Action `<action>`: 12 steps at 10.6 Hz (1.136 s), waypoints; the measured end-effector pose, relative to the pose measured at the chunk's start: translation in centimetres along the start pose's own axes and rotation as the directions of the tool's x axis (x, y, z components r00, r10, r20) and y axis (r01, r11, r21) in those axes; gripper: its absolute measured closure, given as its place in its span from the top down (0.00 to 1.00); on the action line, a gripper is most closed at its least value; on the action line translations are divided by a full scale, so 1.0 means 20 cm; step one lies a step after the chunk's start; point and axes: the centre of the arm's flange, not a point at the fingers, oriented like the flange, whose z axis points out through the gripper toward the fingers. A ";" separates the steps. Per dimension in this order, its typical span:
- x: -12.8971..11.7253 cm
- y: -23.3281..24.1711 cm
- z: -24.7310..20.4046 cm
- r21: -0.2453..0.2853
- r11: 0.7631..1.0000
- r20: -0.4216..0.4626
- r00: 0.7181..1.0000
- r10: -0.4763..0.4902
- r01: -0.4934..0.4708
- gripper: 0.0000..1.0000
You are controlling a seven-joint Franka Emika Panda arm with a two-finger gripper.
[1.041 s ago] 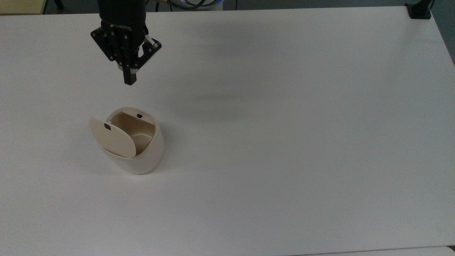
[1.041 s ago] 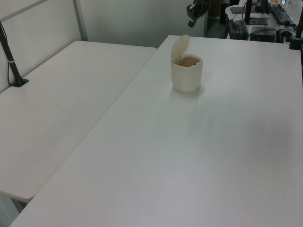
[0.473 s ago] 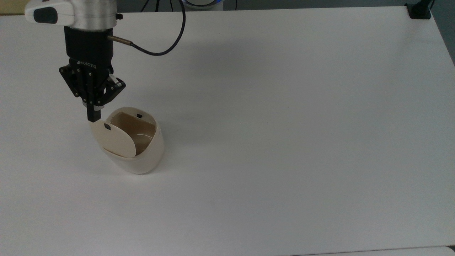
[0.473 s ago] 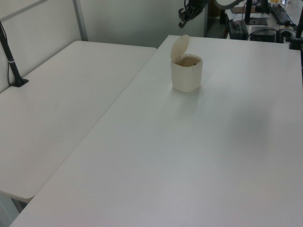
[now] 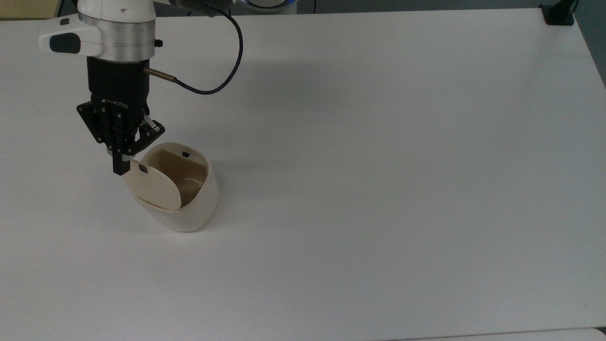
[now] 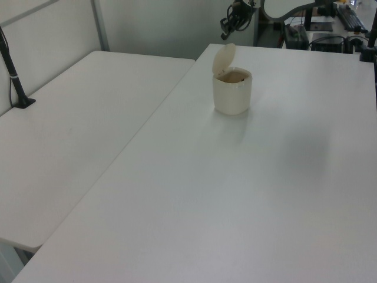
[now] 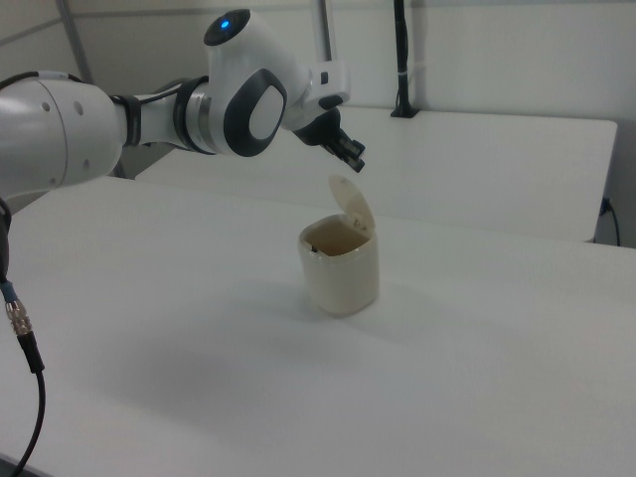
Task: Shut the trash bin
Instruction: 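Push the raised lid down over the bin opening with the gripper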
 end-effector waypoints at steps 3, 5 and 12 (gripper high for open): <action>-0.01 -0.01 0.02 -0.002 0.999 0.009 0.999 -0.037 0.037 0.01; -0.06 -0.02 0.06 -0.014 0.997 0.078 0.994 -0.080 0.081 0.01; -0.24 -0.12 0.14 -0.003 0.974 0.310 0.926 -0.215 0.227 0.01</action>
